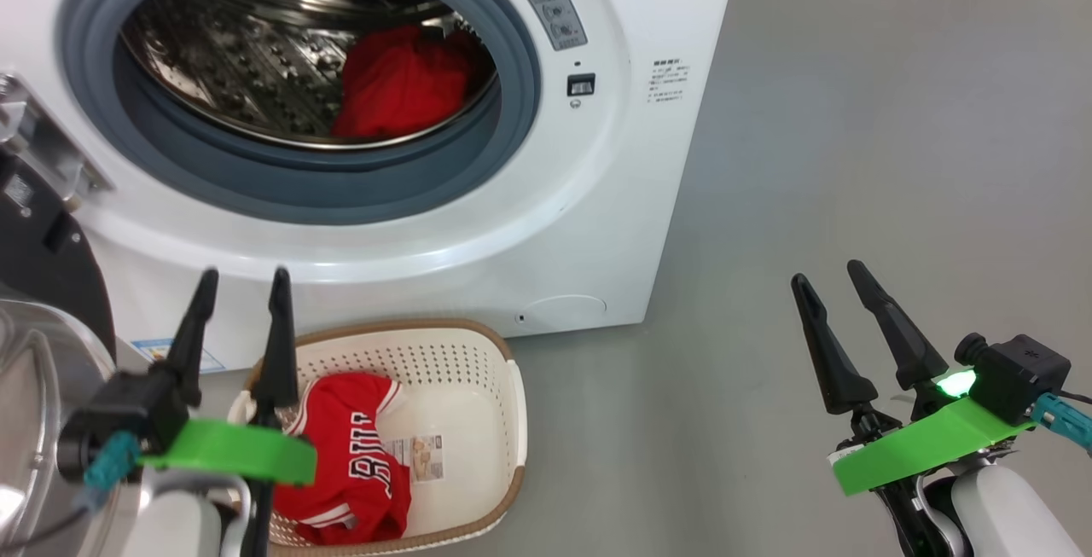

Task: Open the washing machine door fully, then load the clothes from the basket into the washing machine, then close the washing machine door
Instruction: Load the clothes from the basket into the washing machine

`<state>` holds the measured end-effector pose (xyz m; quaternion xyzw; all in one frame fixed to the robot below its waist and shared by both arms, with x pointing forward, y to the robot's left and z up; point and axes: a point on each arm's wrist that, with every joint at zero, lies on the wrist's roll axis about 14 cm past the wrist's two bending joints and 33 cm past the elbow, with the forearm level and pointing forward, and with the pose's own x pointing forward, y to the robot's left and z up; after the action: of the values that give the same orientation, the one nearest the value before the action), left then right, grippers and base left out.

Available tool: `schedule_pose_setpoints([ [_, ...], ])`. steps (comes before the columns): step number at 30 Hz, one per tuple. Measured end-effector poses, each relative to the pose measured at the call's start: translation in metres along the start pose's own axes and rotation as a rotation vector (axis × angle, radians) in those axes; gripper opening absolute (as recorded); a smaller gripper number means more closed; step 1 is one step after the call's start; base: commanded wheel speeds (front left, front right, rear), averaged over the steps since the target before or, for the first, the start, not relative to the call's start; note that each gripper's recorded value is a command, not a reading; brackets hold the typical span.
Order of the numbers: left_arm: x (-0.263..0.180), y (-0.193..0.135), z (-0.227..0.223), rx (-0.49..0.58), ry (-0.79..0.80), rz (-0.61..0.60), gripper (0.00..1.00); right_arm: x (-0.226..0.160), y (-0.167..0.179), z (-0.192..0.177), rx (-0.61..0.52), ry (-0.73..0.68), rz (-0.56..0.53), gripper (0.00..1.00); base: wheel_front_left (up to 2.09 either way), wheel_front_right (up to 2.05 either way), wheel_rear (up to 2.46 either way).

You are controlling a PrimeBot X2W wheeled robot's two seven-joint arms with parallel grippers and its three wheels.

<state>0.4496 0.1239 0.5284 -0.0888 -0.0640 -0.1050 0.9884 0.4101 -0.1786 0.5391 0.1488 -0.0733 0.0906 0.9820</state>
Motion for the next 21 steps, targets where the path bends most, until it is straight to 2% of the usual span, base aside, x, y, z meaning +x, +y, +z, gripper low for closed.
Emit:
schedule_pose_setpoints([
  [12, -0.043, 0.005, -0.009, -0.033, 0.034, 0.053, 1.00, -0.013, 0.004, 0.003, -0.004, 0.001, 0.005, 1.00, 0.00, 0.00, 0.00],
  [21, -0.048, 0.001, -0.005, -0.044, 0.023, 0.059, 1.00, -0.017, 0.004, 0.001, -0.008, 0.011, 0.010, 1.00, 0.00, 0.00, 0.00],
])
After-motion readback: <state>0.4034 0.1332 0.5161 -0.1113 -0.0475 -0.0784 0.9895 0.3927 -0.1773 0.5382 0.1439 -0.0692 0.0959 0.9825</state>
